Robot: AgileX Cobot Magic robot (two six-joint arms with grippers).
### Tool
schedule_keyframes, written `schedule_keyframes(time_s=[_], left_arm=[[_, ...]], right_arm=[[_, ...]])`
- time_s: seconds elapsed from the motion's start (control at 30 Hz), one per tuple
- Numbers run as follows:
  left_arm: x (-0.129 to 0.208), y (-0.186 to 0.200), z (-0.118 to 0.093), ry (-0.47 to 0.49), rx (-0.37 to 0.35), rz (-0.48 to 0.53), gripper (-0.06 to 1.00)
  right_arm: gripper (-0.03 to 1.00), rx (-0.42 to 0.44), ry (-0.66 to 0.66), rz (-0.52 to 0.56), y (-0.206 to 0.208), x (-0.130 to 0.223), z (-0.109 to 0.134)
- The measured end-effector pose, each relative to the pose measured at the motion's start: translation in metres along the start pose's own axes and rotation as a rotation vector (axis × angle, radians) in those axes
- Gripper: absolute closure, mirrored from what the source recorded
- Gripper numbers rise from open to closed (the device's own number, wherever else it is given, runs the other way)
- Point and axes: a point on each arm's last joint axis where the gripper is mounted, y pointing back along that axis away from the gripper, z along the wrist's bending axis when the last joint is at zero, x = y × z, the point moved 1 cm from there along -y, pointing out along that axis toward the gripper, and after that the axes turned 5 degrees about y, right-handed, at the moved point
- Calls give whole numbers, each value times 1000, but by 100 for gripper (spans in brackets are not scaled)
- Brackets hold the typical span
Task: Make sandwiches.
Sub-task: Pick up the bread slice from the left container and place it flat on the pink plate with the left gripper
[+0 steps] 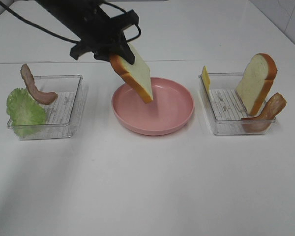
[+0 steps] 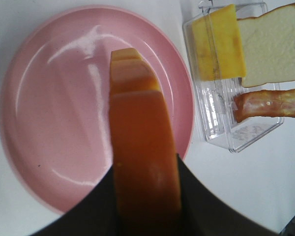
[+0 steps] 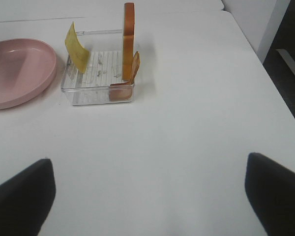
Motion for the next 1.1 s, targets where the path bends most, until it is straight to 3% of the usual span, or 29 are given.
schedule_keyframes(time_s=[0.13, 0.47, 0.87, 1.0, 1.03, 1.07, 1.1], left_arm=[[6, -40, 8, 15, 12, 40, 74], [2, -89, 10, 28, 37, 74, 74], [-2, -96, 9, 21, 50, 92, 71], [-1, -95, 13, -8, 6, 105, 53], [-2, -93, 15, -26, -34, 120, 39], [-2, -93, 15, -26, -34, 120, 39], [-6, -89, 15, -57, -81, 120, 21]], right_arm=[[1, 0, 0, 0, 0, 0, 0], [1, 0, 0, 0, 0, 0, 0], [1, 0, 0, 0, 0, 0, 0], [1, 0, 0, 0, 0, 0, 0], [1, 0, 0, 0, 0, 0, 0], [1, 0, 0, 0, 0, 0, 0], [1, 0, 0, 0, 0, 0, 0]])
